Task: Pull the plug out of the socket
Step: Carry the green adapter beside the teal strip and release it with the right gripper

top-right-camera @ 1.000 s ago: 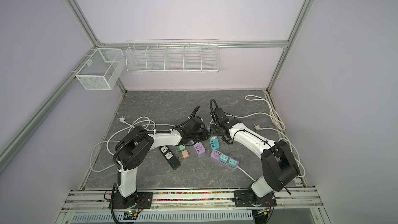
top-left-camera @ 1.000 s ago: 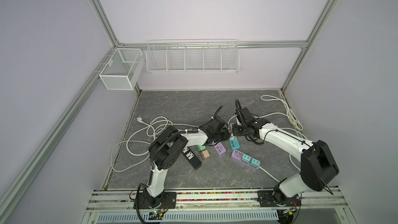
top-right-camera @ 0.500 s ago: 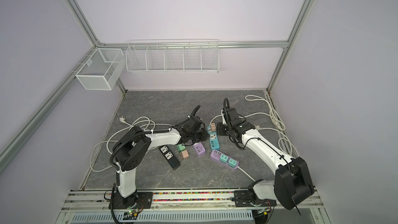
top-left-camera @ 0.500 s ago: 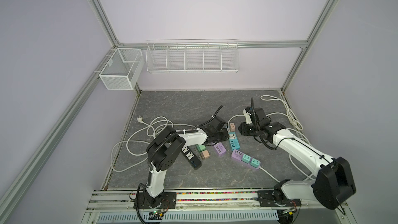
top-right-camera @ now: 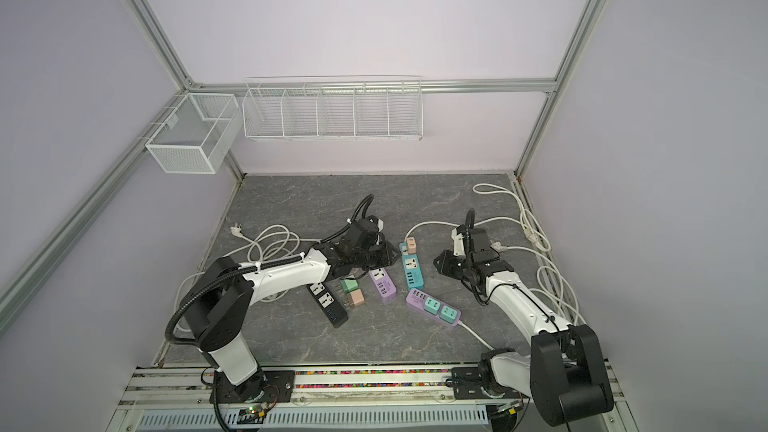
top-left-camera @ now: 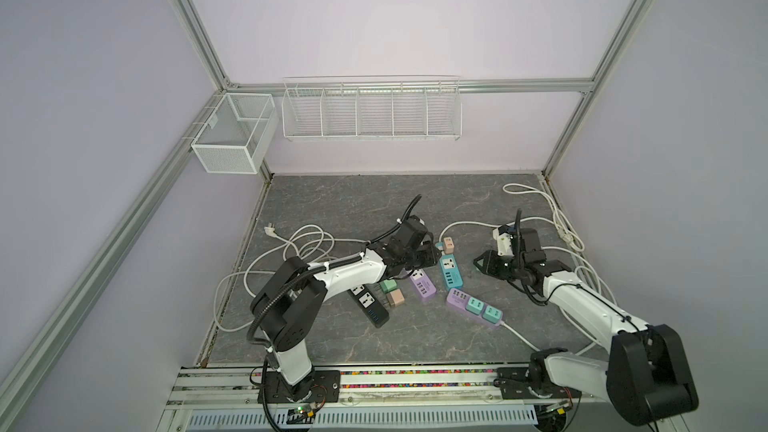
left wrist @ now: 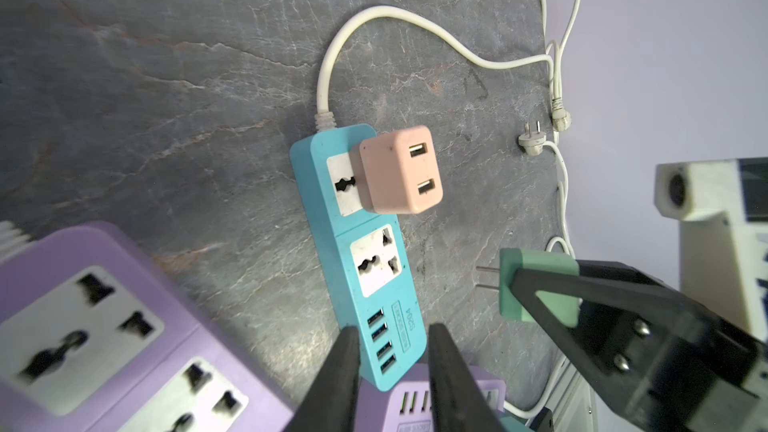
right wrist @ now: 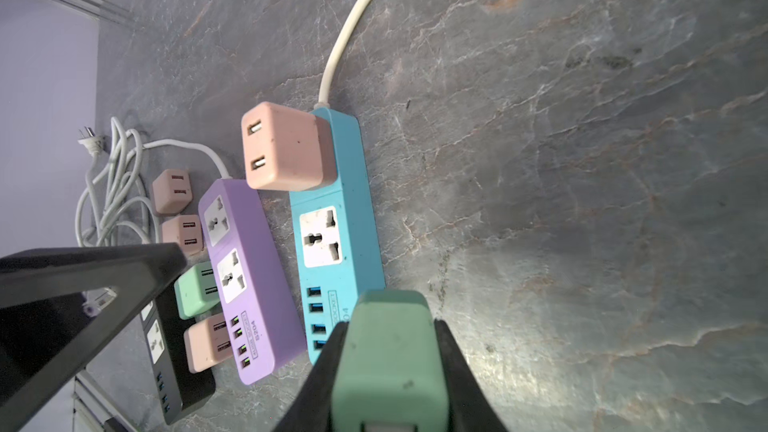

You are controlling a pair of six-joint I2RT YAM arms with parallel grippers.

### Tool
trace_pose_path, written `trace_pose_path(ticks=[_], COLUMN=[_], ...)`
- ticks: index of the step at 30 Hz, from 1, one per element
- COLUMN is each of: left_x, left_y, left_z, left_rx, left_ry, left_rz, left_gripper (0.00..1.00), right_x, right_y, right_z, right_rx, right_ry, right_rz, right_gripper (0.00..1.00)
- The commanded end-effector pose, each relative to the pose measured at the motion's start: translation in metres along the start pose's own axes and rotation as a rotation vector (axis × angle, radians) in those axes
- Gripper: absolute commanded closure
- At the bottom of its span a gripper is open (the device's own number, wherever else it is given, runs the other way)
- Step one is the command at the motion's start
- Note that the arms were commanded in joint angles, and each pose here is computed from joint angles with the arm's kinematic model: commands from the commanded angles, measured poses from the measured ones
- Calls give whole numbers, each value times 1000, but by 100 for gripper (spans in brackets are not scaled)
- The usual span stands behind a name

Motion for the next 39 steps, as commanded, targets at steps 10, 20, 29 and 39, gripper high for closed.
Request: trace_pose_path(ticks=[10, 20, 29, 39], left_x=[-27, -31, -28, -23], left_y=[15, 18, 19, 21], left_z=[-7, -9, -9, -9], left_rx=[50, 42, 20, 5], left_ry=[-64, -72, -75, -65], left_rz=[25, 11, -4, -2], left_gripper=[62, 59, 57, 56], right_x=[16, 31, 36, 44], right_y=[-20, -33, -40, -47], right_z=[5, -2, -4, -8], right_rx=[62, 105, 127, 158], right_ry=[-112, -72, -51, -14], right_rz=[89, 48, 18, 1], right_gripper=[76, 75, 73, 70])
Point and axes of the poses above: each gripper's point midway between its finger pads, its own x axis out along the fingers, its own y axis along the line the jaws close on, z = x × y, the point moved 8 cm from there along -x, back along the fingers, and after that the axes turned 14 degrees about -x, right-handed, at the moved point
